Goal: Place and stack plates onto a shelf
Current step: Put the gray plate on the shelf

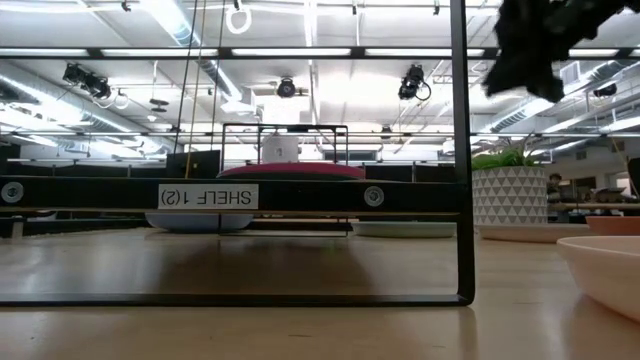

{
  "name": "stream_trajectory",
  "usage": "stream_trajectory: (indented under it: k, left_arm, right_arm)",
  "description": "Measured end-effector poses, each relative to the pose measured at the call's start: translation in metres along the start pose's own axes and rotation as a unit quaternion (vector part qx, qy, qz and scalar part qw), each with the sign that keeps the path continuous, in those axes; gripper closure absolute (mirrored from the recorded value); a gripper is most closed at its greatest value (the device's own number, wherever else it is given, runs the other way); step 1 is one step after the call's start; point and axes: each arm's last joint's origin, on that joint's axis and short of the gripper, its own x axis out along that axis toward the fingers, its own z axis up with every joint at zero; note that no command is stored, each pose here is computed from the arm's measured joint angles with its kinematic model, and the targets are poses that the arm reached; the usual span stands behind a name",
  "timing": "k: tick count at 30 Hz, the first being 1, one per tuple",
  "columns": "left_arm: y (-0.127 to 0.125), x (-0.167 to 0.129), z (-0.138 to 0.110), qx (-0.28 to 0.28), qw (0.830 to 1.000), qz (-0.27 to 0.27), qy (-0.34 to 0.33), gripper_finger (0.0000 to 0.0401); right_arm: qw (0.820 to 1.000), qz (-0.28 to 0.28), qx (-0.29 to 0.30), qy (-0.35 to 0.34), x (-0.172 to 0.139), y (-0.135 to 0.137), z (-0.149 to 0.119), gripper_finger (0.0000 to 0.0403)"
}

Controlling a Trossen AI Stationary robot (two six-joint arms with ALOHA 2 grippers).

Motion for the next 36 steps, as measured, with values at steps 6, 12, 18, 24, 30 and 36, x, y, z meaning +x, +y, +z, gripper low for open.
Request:
stream_trajectory:
  k: [6, 12, 18, 24, 30, 36]
  left_arm:
    - [0.001, -0.021, -0.015, -0.048, 0.999, -0.013, -0.019, 0.028]
    - [0.002, -0.043, -0.014, -0.082, 0.995, -0.016, -0.053, 0.028]
    - [0.004, -0.051, -0.008, -0.096, 0.992, -0.022, -0.077, 0.028]
    - [0.004, -0.052, -0.004, -0.084, 0.991, 0.0, -0.1, 0.028]
    - [0.006, -0.053, -0.001, -0.089, 0.99, 0.012, -0.113, 0.028]
    - [0.006, -0.053, 0.0, -0.094, 0.989, 0.013, -0.117, 0.028]
  right_arm:
    - [0.99, -0.075, -0.056, 0.104, 0.039, -0.002, -0.007, 0.0319]
    - [0.972, -0.097, -0.141, 0.163, 0.07, -0.003, -0.011, 0.0318]
    - [0.954, -0.133, -0.145, 0.225, 0.086, -0.008, -0.019, 0.0298]
    - [0.937, -0.177, -0.106, 0.281, 0.1, -0.017, -0.027, 0.0251]
    - [0.916, -0.181, -0.151, 0.324, 0.119, -0.025, -0.031, 0.0235]
    - [0.9, -0.185, -0.164, 0.358, 0.138, -0.033, -0.037, 0.0253]
